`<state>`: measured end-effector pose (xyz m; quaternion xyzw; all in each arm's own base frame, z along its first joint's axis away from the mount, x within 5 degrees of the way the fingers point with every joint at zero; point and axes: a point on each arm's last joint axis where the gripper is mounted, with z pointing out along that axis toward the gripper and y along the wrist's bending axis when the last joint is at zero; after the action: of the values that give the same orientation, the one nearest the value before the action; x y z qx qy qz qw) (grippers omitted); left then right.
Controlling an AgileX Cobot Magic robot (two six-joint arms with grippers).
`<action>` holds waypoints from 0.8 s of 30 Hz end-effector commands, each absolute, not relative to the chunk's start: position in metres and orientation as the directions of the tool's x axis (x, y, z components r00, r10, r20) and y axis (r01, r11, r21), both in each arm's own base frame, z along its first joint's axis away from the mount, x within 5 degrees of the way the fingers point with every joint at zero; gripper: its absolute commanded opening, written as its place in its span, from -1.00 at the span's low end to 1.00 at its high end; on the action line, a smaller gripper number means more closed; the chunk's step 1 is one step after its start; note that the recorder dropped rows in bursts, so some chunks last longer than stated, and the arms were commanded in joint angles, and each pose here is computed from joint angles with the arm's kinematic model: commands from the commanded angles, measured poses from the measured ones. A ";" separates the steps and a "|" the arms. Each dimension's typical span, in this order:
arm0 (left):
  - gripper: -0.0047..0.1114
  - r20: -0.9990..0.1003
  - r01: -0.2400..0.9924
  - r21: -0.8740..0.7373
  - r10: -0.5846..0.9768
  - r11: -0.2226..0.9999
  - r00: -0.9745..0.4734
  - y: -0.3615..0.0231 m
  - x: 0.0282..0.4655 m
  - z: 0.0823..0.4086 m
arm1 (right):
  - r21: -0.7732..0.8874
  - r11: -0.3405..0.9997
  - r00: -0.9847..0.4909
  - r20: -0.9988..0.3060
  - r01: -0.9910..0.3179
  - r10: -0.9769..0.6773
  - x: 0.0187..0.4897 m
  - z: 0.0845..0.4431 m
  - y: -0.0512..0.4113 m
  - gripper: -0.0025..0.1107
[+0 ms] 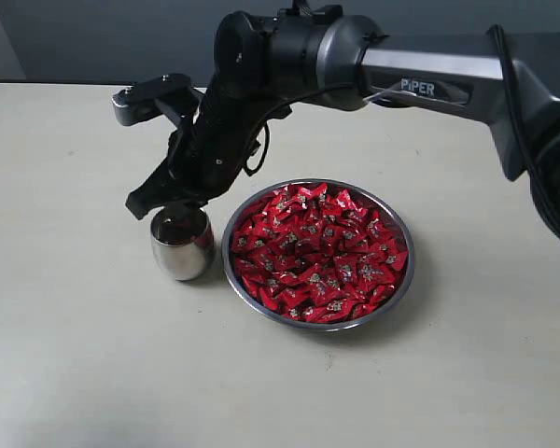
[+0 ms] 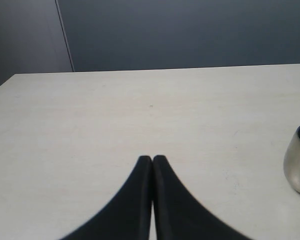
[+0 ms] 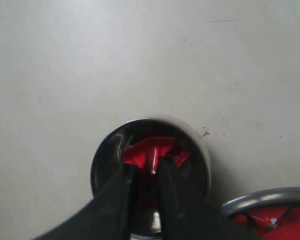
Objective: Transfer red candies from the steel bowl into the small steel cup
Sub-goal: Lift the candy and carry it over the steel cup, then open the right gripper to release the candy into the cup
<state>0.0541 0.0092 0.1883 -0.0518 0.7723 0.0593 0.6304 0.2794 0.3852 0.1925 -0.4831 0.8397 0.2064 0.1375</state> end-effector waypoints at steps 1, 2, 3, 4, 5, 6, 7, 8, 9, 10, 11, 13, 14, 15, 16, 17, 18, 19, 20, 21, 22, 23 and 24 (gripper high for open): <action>-0.91 -0.980 -0.154 0.025 -0.006 0.988 -0.197 0.009 0.054 0.187 | 0.199 0.445 -0.484 -0.450 -0.873 -0.750 0.281 0.197 0.385 -0.34; -0.91 -0.980 -0.154 0.025 -0.006 0.988 -0.197 0.009 0.054 0.187 | 0.199 0.445 -0.484 -0.450 -0.873 -0.750 0.281 0.197 0.385 -0.30; -0.91 -0.980 -0.154 0.025 -0.006 0.988 -0.197 0.009 0.054 0.187 | 0.199 0.445 -0.484 -0.450 -0.873 -0.750 0.281 0.197 0.385 -0.29; -0.91 -0.980 -0.154 0.025 -0.006 0.988 -0.197 0.009 0.054 0.187 | 0.199 0.445 -0.484 -0.450 -0.873 -0.750 0.281 0.197 0.385 -0.29; -0.91 -0.980 -0.154 0.025 -0.006 0.988 -0.197 0.009 0.054 0.187 | 0.199 0.445 -0.484 -0.450 -0.873 -0.750 0.281 0.197 0.385 -0.29; -0.91 -0.980 -0.154 0.025 -0.006 0.988 -0.197 0.009 0.054 0.187 | 0.199 0.445 -0.484 -0.450 -0.873 -0.750 0.281 0.197 0.385 -0.29; -0.91 -0.980 -0.154 0.025 -0.006 0.988 -0.197 0.009 0.054 0.187 | 0.199 0.445 -0.484 -0.450 -0.873 -0.750 0.281 0.197 0.385 -0.29; -0.91 -0.980 -0.154 0.025 -0.006 0.988 -0.197 0.009 0.054 0.187 | 0.200 0.447 -0.487 -0.449 -0.872 -0.749 0.281 0.197 0.385 -0.29; -0.91 -0.980 -0.154 0.025 -0.006 0.988 -0.197 0.009 0.054 0.187 | 0.200 0.447 -0.487 -0.449 -0.872 -0.749 0.281 0.197 0.385 -0.29; -0.91 -0.980 -0.154 0.025 -0.006 0.988 -0.197 0.009 0.054 0.187 | 0.200 0.447 -0.487 -0.449 -0.872 -0.749 0.281 0.197 0.385 -0.29; -0.91 -0.980 -0.154 0.025 -0.006 0.988 -0.197 0.009 0.054 0.187 | 0.200 0.447 -0.487 -0.449 -0.872 -0.749 0.281 0.197 0.385 -0.29; -0.91 -0.980 -0.154 0.025 -0.006 0.988 -0.197 0.009 0.054 0.187 | 0.199 0.447 -0.486 -0.449 -0.872 -0.749 0.281 0.197 0.385 -0.29; -0.91 -0.980 -0.154 0.025 -0.006 0.988 -0.197 0.009 0.054 0.187 | 0.199 0.447 -0.486 -0.449 -0.872 -0.749 0.281 0.197 0.385 -0.29; -0.91 -0.980 -0.154 0.025 -0.006 0.988 -0.197 0.009 0.054 0.187 | 0.199 0.447 -0.486 -0.449 -0.872 -0.749 0.281 0.197 0.385 -0.29; -0.91 -0.980 -0.154 0.025 -0.006 0.988 -0.197 0.009 0.054 0.187 | 0.199 0.447 -0.486 -0.449 -0.872 -0.749 0.281 0.197 0.385 -0.29; -0.91 -0.980 -0.154 0.025 -0.006 0.988 -0.197 0.009 0.054 0.187 | 0.199 0.447 -0.486 -0.449 -0.872 -0.749 0.281 0.197 0.385 -0.29; -0.91 -0.980 -0.154 0.025 -0.006 0.988 -0.197 0.009 0.054 0.187 | 0.196 0.446 -0.485 -0.451 -0.873 -0.750 0.281 0.198 0.385 -0.29; -0.91 -0.980 -0.154 0.025 -0.006 0.988 -0.197 0.009 0.054 0.187 | 0.191 0.446 -0.481 -0.450 -0.875 -0.752 0.281 0.198 0.384 -0.29; -0.91 -0.980 -0.154 0.025 -0.006 0.988 -0.197 0.009 0.054 0.187 | 0.184 0.444 -0.477 -0.449 -0.877 -0.755 0.282 0.198 0.384 -0.29; -0.91 -0.980 -0.154 0.025 -0.006 0.988 -0.197 0.009 0.054 0.187 | 0.175 0.443 -0.472 -0.448 -0.879 -0.759 0.282 0.198 0.384 -0.29; -0.91 -0.980 -0.154 0.025 -0.006 0.988 -0.197 0.009 0.054 0.187 | 0.169 0.442 -0.468 -0.448 -0.881 -0.762 0.282 0.197 0.383 -0.29; -0.91 -0.980 -0.154 0.025 -0.006 0.988 -0.197 0.009 0.054 0.187 | 0.161 0.440 -0.463 -0.445 -0.884 -0.767 0.283 0.197 0.383 -0.29; -0.91 -0.980 -0.154 0.025 -0.006 0.988 -0.197 0.009 0.054 0.187 | 0.162 0.442 -0.466 -0.439 -0.882 -0.769 0.282 0.197 0.382 -0.29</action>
<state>0.0541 0.0092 0.1883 -0.0518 0.7723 0.0593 0.6304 0.2809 0.3837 0.1918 -0.4910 0.8375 0.1935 0.1417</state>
